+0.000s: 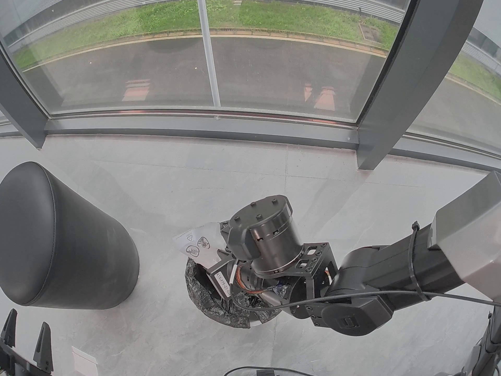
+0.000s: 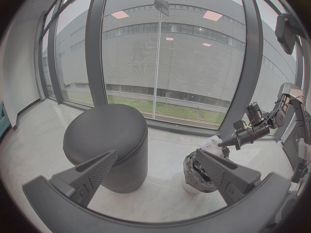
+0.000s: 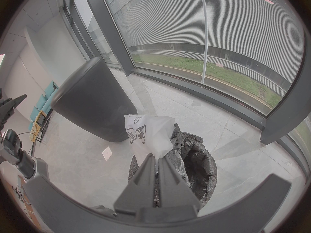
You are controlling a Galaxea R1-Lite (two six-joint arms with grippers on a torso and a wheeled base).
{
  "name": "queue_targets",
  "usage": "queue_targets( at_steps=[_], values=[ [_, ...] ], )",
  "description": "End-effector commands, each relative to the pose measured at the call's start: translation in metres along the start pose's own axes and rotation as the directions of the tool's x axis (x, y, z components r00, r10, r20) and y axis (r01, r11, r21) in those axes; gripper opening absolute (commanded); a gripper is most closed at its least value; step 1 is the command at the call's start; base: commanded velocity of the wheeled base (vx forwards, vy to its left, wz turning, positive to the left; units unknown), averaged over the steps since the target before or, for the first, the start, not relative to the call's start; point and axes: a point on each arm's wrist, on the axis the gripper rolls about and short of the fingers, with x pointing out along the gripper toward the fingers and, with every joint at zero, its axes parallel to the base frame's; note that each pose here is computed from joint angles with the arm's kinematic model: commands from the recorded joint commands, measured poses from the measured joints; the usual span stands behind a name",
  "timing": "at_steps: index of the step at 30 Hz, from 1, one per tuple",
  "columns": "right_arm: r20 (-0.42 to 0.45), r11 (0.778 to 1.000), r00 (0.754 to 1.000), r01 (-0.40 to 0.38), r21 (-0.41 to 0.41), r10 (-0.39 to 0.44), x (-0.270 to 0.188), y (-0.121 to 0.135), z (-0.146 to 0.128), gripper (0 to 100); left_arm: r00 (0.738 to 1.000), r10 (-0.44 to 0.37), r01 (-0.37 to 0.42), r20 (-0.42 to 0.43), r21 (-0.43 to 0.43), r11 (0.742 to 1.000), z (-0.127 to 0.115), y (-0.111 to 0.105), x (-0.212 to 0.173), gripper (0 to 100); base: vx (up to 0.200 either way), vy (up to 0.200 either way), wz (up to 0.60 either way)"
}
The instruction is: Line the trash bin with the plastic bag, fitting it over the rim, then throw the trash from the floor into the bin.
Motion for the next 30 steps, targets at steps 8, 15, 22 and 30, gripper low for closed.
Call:
queue_targets(
  at_steps=[8, 15, 22, 30],
  values=[
    [-0.040, 1.000, 0.999, 0.002, -0.013, -0.002, 0.013, 0.004, -0.013, 0, 0.982, -0.188, 0.188, -0.019, -0.018, 0.982, -0.005, -0.004, -0.001, 100, 0.000, 0.000, 0.00],
    [-0.058, 1.000, 0.998, 0.027, -0.008, -0.028, 0.024, -0.005, -0.019, 0, 0.966, -0.257, 0.255, -0.018, -0.085, 0.963, -0.005, -0.005, -0.001, 100, 0.000, 0.000, 0.00],
    [-0.057, 1.000, 0.998, 0.029, -0.007, -0.029, 0.024, -0.006, -0.018, 0, 0.990, -0.140, 0.140, -0.009, -0.061, 0.988, -0.005, -0.003, -0.001, 100, 0.000, 0.000, 0.00],
    [-0.072, 0.998, 0.995, 0.068, -0.003, -0.068, 0.036, -0.020, -0.022, 0, 0.995, -0.102, 0.102, -0.009, -0.028, 0.994, -0.005, -0.002, -0.001, 100, 0.000, 0.000, 0.00]
  ],
)
